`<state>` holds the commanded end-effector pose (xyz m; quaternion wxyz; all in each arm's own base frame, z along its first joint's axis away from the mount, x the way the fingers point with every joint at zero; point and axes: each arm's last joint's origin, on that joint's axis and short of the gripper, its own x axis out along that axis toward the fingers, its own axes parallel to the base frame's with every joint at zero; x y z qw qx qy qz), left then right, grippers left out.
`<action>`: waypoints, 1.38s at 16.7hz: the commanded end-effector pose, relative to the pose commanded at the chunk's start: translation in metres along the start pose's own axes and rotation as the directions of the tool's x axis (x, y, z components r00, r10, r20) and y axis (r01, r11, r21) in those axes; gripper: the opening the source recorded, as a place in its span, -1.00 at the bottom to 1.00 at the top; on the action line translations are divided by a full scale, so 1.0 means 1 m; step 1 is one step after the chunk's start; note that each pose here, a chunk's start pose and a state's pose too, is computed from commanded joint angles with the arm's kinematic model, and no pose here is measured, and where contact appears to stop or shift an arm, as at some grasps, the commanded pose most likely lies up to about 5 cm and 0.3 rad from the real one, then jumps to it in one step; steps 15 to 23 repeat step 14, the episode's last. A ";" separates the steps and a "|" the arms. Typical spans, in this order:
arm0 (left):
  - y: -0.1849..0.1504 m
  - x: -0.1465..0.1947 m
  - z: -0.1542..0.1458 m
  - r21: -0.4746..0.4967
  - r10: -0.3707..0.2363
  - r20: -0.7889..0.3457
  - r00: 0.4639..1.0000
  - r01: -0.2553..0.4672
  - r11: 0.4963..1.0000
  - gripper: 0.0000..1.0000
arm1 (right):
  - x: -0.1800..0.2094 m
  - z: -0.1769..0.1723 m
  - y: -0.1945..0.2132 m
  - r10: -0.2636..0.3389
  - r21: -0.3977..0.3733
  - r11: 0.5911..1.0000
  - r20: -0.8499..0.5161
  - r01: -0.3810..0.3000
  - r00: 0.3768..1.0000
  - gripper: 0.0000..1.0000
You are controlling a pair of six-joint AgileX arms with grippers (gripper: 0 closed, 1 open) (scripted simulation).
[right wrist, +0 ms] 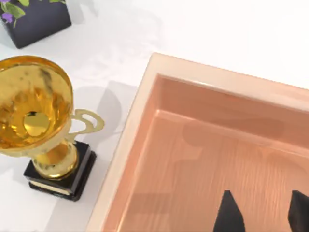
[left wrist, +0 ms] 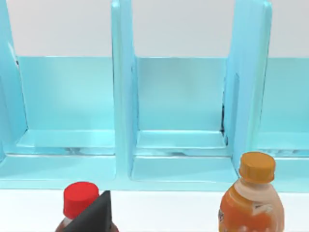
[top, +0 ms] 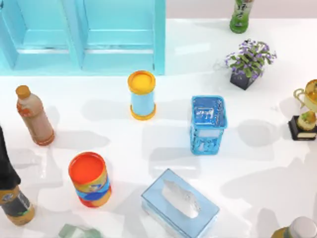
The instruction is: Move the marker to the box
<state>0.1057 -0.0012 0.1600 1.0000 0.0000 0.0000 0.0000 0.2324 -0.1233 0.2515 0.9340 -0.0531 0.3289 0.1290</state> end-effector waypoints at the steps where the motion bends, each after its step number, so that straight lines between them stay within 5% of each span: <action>1: 0.000 0.000 0.000 0.000 0.000 0.000 1.000 0.000 1.000 1.00 | 0.000 0.000 0.000 0.000 0.000 1.000 0.000 0.000 1.000 -0.10; 8: 0.000 0.000 0.000 0.000 0.000 0.000 1.000 0.000 1.000 1.00 | 0.000 0.000 0.000 0.000 0.000 1.000 0.000 0.000 1.000 0.96; 23: 0.000 0.000 0.000 0.000 0.000 0.000 1.000 0.000 1.000 1.00 | 0.000 0.000 0.000 0.000 0.000 1.000 0.000 0.000 1.000 1.00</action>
